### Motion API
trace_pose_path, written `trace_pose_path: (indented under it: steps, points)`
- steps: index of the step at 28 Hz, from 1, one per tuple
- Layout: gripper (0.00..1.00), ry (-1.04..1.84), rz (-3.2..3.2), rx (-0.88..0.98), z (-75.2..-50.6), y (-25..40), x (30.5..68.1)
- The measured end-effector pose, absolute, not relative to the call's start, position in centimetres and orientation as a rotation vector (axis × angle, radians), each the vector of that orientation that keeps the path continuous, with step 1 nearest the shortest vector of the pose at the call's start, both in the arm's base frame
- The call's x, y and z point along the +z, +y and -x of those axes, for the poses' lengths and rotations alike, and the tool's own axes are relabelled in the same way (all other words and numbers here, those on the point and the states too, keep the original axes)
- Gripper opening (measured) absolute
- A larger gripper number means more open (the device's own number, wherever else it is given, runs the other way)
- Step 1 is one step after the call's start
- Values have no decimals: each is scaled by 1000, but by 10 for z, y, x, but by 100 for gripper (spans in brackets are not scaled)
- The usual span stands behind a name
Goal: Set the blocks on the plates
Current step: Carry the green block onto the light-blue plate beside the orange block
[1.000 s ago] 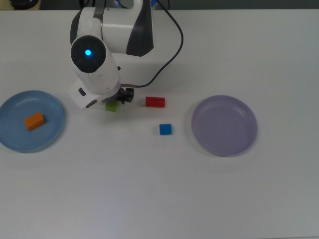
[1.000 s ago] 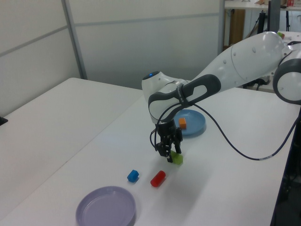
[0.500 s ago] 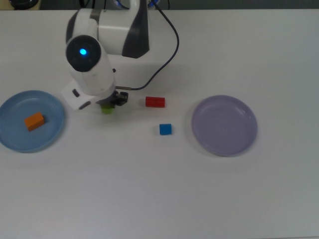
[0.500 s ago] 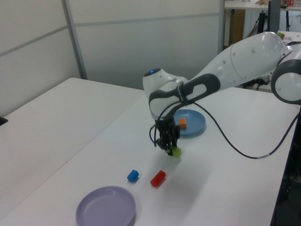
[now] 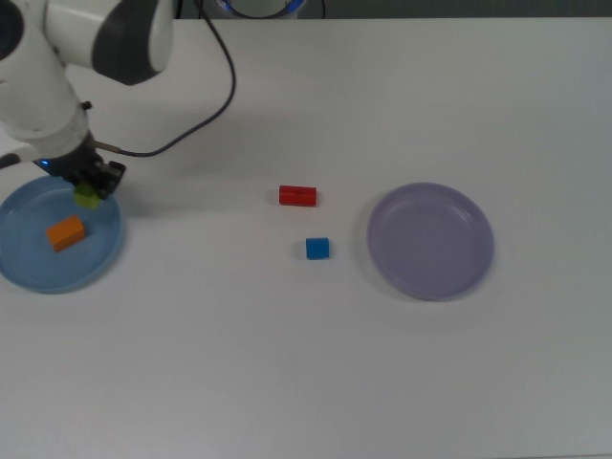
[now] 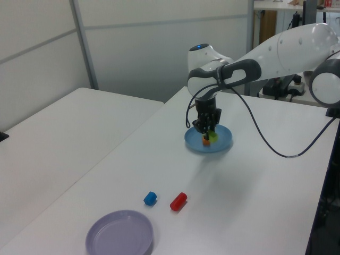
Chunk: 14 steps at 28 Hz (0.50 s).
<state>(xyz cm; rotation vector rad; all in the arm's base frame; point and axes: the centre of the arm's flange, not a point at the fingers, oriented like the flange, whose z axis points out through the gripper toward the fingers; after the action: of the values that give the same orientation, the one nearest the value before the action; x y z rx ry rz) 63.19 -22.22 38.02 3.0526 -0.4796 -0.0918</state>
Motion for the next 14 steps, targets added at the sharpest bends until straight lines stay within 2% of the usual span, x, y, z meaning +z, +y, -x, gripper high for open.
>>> trace_pose_path:
  steps: [4,8,14]
  points:
    - [33,-518,-3047,-82,-625,-248,373]
    - [33,-530,-3038,-22,-629,-257,365]
    - [34,-523,-3042,-26,-634,-255,347]
